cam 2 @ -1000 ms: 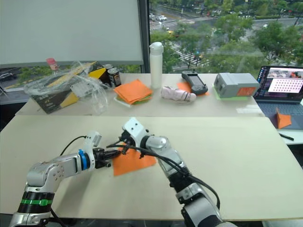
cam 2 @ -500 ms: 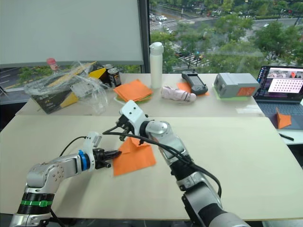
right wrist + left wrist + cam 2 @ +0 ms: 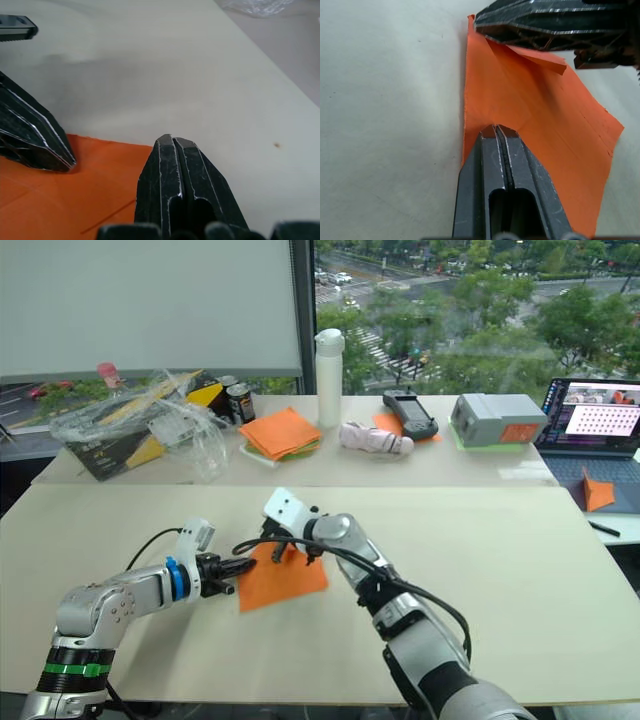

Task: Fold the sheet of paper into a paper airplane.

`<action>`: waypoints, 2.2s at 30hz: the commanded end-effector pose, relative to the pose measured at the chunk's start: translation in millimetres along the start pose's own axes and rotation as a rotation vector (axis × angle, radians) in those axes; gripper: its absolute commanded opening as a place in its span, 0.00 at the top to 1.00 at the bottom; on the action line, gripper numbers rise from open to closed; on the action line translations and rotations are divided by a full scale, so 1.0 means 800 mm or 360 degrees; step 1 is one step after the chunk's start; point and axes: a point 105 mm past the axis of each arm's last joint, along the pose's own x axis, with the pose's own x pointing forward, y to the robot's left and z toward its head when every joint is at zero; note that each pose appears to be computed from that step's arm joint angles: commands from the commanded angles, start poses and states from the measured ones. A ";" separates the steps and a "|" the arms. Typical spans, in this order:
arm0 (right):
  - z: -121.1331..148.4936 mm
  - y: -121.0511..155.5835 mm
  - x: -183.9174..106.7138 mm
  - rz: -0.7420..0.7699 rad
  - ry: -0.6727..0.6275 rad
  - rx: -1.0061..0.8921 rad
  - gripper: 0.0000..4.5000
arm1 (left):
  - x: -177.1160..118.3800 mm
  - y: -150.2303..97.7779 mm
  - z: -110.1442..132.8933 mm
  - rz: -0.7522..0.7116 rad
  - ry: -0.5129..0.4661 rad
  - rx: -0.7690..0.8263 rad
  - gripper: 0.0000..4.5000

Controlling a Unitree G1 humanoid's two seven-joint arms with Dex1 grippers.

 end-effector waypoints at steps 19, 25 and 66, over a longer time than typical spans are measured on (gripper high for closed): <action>-0.004 0.007 0.005 0.0000 0.0029 -0.0117 1.00 | 0.003 0.002 -0.020 0.0022 0.0086 -0.0054 1.00; -0.009 -0.005 0.002 -0.0065 0.0056 -0.0102 1.00 | 0.002 0.002 -0.020 0.0021 0.0090 -0.0055 1.00; -0.010 -0.022 -0.048 -0.0136 -0.0054 0.0128 1.00 | 0.002 0.002 -0.018 0.0020 0.0090 -0.0060 1.00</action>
